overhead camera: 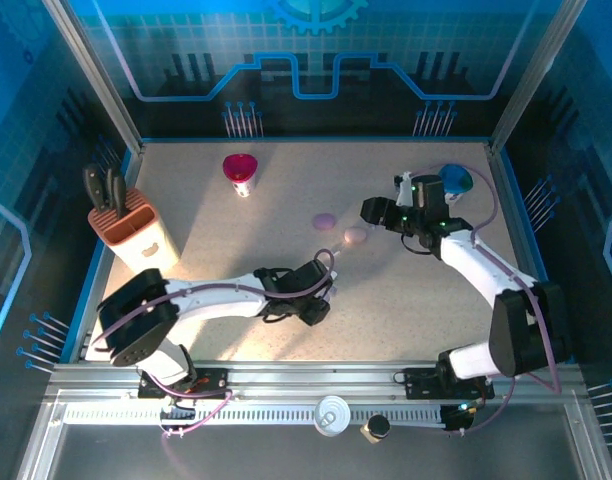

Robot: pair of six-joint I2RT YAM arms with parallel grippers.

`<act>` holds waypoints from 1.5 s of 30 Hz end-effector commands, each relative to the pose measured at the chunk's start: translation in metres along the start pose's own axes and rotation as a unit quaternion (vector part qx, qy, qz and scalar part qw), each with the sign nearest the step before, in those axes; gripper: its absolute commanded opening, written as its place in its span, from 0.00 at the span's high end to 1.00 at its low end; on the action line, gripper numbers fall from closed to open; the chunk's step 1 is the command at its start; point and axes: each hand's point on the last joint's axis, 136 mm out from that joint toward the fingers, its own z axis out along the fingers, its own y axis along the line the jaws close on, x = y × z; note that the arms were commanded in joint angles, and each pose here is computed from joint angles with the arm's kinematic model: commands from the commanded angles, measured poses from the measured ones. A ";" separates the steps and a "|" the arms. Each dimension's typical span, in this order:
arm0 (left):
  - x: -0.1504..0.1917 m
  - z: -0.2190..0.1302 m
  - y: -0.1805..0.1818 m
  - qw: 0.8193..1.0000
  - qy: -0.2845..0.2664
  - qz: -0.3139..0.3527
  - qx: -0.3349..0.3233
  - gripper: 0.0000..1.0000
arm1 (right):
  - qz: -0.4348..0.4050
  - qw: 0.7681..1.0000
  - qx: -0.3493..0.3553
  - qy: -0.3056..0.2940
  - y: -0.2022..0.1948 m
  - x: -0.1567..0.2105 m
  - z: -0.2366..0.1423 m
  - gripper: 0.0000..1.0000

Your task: Insert the wireless bluetooth earbuds into the charging case

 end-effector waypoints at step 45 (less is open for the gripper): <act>-0.097 -0.088 -0.019 0.874 -0.384 0.274 0.120 0.62 | -0.038 0.942 -0.207 0.261 0.093 0.142 -0.058 0.82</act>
